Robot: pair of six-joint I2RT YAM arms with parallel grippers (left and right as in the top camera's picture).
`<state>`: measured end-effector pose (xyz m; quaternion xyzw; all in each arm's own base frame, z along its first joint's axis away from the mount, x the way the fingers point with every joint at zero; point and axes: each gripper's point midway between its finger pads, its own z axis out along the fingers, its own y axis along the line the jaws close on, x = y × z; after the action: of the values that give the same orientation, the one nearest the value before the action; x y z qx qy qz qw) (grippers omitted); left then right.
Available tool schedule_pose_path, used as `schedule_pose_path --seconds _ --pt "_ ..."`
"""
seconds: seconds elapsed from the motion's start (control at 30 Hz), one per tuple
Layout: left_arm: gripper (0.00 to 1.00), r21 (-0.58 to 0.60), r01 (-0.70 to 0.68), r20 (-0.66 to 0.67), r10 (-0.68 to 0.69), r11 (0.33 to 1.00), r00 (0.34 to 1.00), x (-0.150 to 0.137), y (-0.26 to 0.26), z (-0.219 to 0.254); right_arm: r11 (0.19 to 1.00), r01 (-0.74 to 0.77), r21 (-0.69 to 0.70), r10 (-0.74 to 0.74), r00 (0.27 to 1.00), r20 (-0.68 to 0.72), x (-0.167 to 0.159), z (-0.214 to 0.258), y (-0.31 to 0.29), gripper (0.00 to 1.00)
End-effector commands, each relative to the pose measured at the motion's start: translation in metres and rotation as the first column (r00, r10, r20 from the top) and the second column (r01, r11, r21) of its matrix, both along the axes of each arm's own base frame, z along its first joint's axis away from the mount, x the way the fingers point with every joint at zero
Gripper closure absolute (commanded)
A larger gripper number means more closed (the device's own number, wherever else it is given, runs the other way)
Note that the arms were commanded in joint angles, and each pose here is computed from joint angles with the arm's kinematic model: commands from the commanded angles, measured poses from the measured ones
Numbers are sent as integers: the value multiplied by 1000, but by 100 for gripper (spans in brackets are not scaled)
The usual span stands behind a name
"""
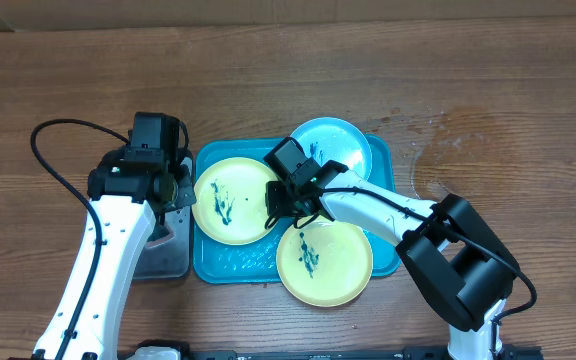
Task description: Clean dirty plates on tray and stack at the side
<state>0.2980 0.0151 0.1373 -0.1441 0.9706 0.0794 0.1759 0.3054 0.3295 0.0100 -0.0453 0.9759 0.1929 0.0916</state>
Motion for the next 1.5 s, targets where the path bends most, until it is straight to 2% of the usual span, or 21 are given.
schedule_pose_path --seconds 0.0,0.07,0.13,0.2,0.23,0.27,0.43,0.5,0.53,0.63,0.67,0.8,0.9,1.0,1.37,1.47 --pt "74 1 -22 11 22 1000 1000 1 3 -7 1000 -17 -19 17 1000 -16 -4 -9 -2 56" --pt "73 -1 -23 24 23 1000 999 3 3 -14 999 -40 -16 40 999 -15 -6 -6 -1 50" --pt "80 -2 -23 34 23 1000 999 5 3 -21 999 -41 -23 40 999 -17 -6 1 -2 48" --pt "81 -7 -22 41 22 1000 999 6 2 -29 998 -64 -24 64 998 -4 -5 13 -1 25" --pt "81 -9 -28 44 29 1000 999 7 2 -32 997 -79 -22 79 997 7 -5 20 0 19" --pt "81 -10 -28 47 28 1000 999 8 1 -35 996 -82 -19 82 997 14 -4 27 1 1" --pt "80 -11 -31 57 32 999 998 11 2 -49 997 -82 10 81 995 50 0 61 5 0" --pt "83 -10 -35 51 36 999 998 11 3 -55 996 -82 18 81 995 58 1 72 6 0" --pt "85 -9 -41 43 41 999 998 12 5 -58 996 -82 20 81 995 61 2 78 7 1" --pt "96 -10 -67 8 68 998 998 13 12 -73 996 -82 14 82 995 55 0 95 5 13" --pt "96 -17 -76 -7 76 997 997 13 14 -79 996 -88 11 87 995 54 -1 101 4 18" --pt "96 -83 -96 -72 90 992 993 16 15 -109 995 -96 -36 98 994 55 -2 122 -4 50" --pt "96 -154 -52 -99 37 987 994 20 6 -126 994 -85 -72 89 994 61 -1 135 -10 66" --pt "96 -184 -13 -109 -7 983 994 22 -1 -134 993 -92 -80 97 993 67 0 144 -12 68" --pt "96 -315 159 -74 -192 936 979 25 -32 -132 992 -86 -87 92 993 76 2 146 -13 66" --pt "96 -319 184 -63 -215 930 975 26 -37 -131 992 -77 -102 86 992 88 4 145 -15 66"
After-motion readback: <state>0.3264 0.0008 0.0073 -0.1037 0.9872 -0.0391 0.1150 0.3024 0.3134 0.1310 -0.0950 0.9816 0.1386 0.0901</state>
